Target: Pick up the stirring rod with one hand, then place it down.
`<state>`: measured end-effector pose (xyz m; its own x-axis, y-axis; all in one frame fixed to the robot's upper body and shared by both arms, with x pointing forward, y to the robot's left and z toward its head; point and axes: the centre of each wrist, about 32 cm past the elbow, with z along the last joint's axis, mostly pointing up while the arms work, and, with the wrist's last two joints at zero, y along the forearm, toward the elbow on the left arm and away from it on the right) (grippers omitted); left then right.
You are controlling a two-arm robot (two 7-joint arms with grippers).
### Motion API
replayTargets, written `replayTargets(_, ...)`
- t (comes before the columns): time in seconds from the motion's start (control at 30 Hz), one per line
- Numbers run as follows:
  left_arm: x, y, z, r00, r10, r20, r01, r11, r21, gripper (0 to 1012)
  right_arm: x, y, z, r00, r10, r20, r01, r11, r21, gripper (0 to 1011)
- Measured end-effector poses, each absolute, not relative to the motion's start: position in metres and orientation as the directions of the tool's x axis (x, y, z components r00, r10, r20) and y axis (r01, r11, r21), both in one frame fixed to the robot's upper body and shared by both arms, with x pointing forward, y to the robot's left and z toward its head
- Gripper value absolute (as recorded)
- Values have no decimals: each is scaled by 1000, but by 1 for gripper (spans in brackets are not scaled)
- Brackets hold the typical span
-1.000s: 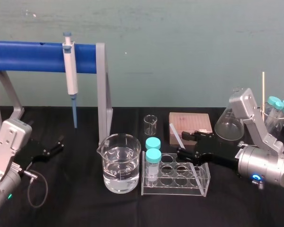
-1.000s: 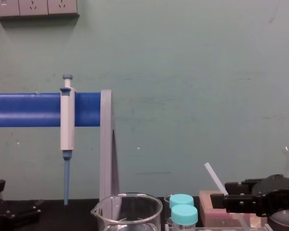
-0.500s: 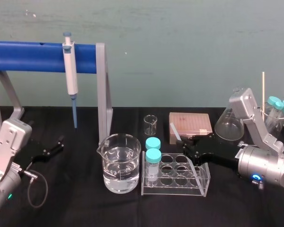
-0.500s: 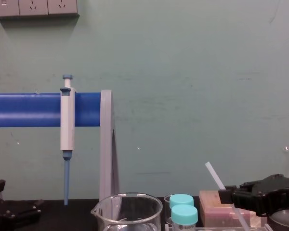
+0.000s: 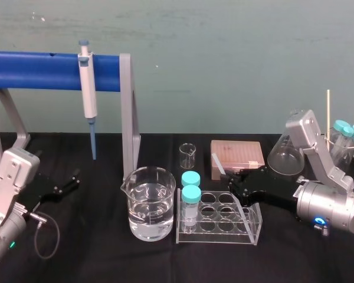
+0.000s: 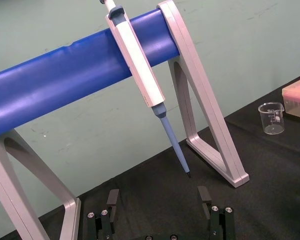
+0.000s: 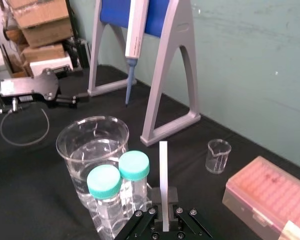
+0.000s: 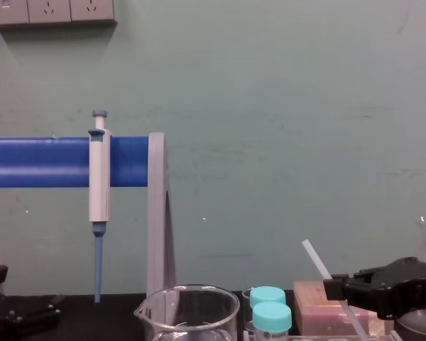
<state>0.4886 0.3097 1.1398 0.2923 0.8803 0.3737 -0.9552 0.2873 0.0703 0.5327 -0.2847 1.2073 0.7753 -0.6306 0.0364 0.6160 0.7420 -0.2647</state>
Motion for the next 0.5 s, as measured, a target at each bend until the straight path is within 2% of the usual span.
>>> replayTargets(0.5, 489, 310, 1140, 292, 880, 374, -955, 287, 70, 1000, 507, -293, 1182, 733, -675, 88, 676, 736, 13, 61)
